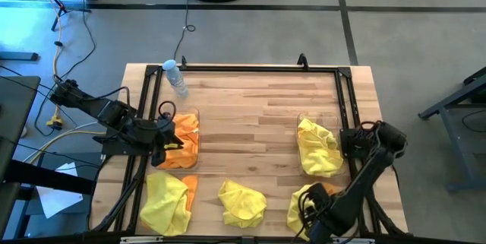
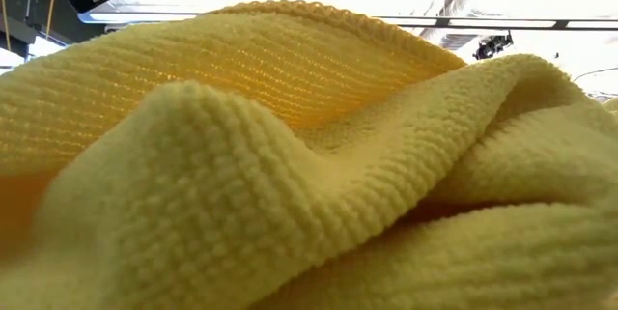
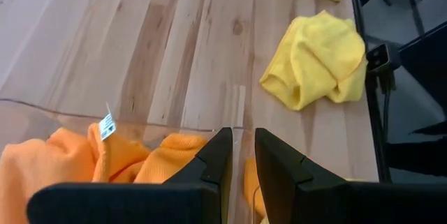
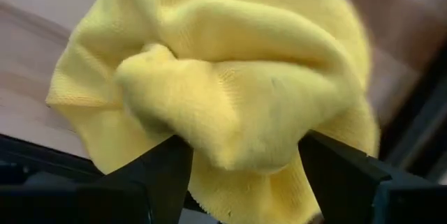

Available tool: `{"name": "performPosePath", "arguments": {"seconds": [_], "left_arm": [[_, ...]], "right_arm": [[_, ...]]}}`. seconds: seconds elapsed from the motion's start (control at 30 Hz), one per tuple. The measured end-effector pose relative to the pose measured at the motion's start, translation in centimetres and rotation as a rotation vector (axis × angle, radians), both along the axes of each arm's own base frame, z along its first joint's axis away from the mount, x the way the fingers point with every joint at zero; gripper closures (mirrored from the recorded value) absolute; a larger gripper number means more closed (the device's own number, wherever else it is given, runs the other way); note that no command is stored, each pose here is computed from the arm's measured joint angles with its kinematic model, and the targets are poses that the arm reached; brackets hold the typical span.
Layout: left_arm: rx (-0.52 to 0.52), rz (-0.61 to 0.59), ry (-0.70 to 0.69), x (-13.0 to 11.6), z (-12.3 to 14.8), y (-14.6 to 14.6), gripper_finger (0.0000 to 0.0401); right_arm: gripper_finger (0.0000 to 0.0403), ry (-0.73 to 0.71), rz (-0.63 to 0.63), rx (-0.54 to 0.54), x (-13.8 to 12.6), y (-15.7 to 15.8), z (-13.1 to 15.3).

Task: Sort microfiber towel by color & place in baskets
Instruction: Put the yellow towel into the right transparent bin

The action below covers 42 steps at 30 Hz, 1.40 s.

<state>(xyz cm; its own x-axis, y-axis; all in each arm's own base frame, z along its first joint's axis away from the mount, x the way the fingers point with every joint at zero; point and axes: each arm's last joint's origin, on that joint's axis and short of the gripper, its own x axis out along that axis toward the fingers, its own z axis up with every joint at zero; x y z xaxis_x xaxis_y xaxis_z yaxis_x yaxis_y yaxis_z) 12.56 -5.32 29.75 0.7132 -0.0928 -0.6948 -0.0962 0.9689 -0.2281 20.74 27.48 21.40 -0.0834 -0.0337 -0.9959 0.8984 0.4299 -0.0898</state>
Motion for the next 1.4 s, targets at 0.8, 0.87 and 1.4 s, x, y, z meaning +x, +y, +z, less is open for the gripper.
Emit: {"name": "performPosePath", "arguments": {"seconds": [0.8, 0.87, 1.4], "left_arm": [[0.018, -0.019, -0.009, 0.1, 0.0, 0.0, 0.0353], [0.018, -0.019, -0.009, 0.1, 0.0, 0.0, 0.0353], [0.017, -0.019, -0.011, 0.1, 0.1, 0.0, 0.0353]], "right_arm": [[0.0397, -0.241, 0.02, -0.059, 0.4, 1.1, 7.2], [0.0392, -0.336, 0.023, -0.105, 0.3, 1.0, 9.2], [0.0401, -0.797, 0.188, -0.574, 3.2, -4.7, 16.0]]}}
